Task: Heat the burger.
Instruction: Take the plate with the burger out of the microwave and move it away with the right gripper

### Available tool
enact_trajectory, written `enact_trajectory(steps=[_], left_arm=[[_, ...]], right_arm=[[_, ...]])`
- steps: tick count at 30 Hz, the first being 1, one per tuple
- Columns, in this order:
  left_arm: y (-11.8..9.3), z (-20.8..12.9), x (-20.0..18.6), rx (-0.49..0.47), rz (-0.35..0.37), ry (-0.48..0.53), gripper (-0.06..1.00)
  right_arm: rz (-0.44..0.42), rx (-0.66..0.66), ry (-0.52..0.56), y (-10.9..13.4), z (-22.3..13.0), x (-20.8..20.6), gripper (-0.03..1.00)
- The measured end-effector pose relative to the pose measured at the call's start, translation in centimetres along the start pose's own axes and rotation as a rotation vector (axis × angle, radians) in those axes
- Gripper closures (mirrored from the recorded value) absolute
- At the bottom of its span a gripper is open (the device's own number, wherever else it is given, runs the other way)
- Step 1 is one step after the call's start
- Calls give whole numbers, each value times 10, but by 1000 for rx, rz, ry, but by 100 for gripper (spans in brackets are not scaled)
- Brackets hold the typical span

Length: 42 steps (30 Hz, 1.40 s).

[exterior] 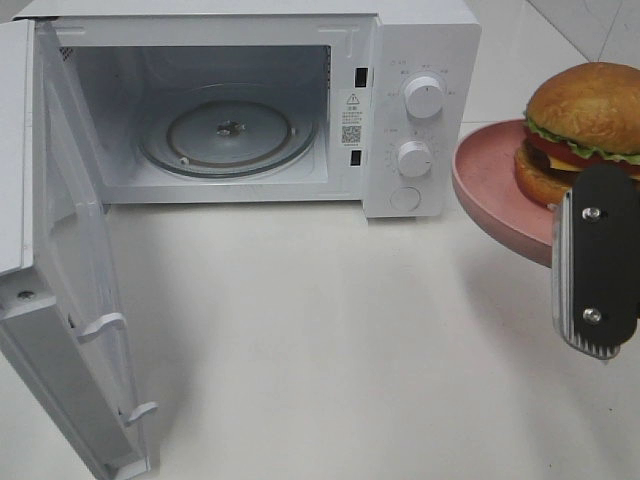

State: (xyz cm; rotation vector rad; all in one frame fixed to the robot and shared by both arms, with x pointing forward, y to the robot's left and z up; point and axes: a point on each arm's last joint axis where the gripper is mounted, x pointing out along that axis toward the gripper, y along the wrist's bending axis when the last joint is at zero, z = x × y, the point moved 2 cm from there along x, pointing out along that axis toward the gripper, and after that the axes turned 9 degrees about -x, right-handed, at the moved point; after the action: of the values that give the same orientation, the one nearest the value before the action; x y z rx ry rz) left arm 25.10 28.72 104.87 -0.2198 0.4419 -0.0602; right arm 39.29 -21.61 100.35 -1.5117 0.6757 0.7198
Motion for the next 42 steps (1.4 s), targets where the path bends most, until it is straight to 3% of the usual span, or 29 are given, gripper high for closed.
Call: enact_trajectory(steps=[13,24,30,42], left_arm=[[0,0,0,0,0,0,-5],[0,0,0,0,0,0,-5],[0,0,0,0,0,0,-5],[0,0,0,0,0,0,-5]], right_arm=[[19,233,181,4,-20,-2,87],[14,380,251,7,-26,-2,87],[15,489,371,9,-27,8,87],[18,693,462,15,-18,30,87]])
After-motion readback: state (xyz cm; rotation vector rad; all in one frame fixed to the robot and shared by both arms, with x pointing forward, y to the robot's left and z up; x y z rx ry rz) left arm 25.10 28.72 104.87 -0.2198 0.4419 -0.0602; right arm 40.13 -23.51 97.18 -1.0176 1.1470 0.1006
